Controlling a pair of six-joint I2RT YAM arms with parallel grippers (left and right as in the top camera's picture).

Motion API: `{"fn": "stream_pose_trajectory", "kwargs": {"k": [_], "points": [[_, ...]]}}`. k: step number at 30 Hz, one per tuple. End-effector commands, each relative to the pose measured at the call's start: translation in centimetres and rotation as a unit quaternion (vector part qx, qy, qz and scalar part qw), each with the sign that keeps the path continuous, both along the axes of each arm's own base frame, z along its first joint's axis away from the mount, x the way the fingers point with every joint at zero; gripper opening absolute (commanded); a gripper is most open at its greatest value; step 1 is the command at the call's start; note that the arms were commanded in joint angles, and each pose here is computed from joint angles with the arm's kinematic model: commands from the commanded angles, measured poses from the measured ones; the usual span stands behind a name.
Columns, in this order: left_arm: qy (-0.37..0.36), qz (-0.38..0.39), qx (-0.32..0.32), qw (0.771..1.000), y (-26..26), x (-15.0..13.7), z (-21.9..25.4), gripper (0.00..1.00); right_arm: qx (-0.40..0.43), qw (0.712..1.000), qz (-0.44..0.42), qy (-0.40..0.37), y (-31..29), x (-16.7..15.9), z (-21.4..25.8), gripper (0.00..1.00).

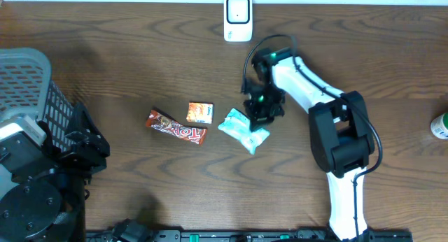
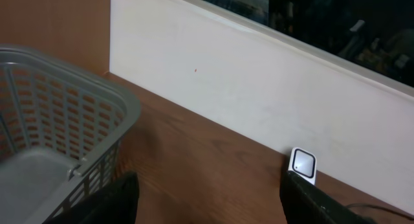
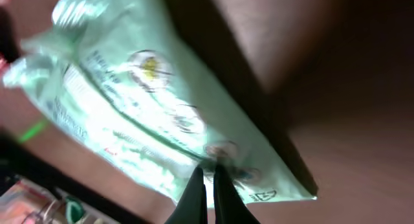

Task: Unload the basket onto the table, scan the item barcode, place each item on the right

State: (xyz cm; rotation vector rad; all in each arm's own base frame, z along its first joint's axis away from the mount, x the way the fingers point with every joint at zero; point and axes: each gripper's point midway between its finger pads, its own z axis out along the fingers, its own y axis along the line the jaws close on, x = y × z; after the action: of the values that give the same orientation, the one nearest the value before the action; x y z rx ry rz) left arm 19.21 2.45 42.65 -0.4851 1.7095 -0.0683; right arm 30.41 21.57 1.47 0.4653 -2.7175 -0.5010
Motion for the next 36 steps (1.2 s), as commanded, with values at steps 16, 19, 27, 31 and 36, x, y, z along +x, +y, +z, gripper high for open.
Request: {"fn": "stream_pose_trajectory", "kwargs": {"k": [16,19,27,31,36], "points": [[0.011,0.003,0.005,1.0,0.3,-0.5,-0.3,0.7,0.064,0.987,0.081,-0.121,9.2,-1.0,2.9,0.19],[0.012,0.003,0.006,1.0,0.3,-0.5,-0.3,0.7,0.076,0.98,0.098,-0.157,11.3,-0.5,2.4,0.24],[0.026,0.003,0.013,1.0,0.4,-0.7,-0.9,0.7,-0.031,0.971,0.079,-0.223,8.6,3.0,-0.4,0.14],[0.029,0.003,0.014,0.999,0.4,-0.7,-1.1,0.7,-0.049,0.972,0.063,-0.219,6.8,4.0,-0.7,0.08],[0.028,0.003,0.014,1.0,0.4,-0.7,-1.0,0.7,-0.046,0.968,0.043,-0.245,4.9,6.9,-0.6,0.11]]}}
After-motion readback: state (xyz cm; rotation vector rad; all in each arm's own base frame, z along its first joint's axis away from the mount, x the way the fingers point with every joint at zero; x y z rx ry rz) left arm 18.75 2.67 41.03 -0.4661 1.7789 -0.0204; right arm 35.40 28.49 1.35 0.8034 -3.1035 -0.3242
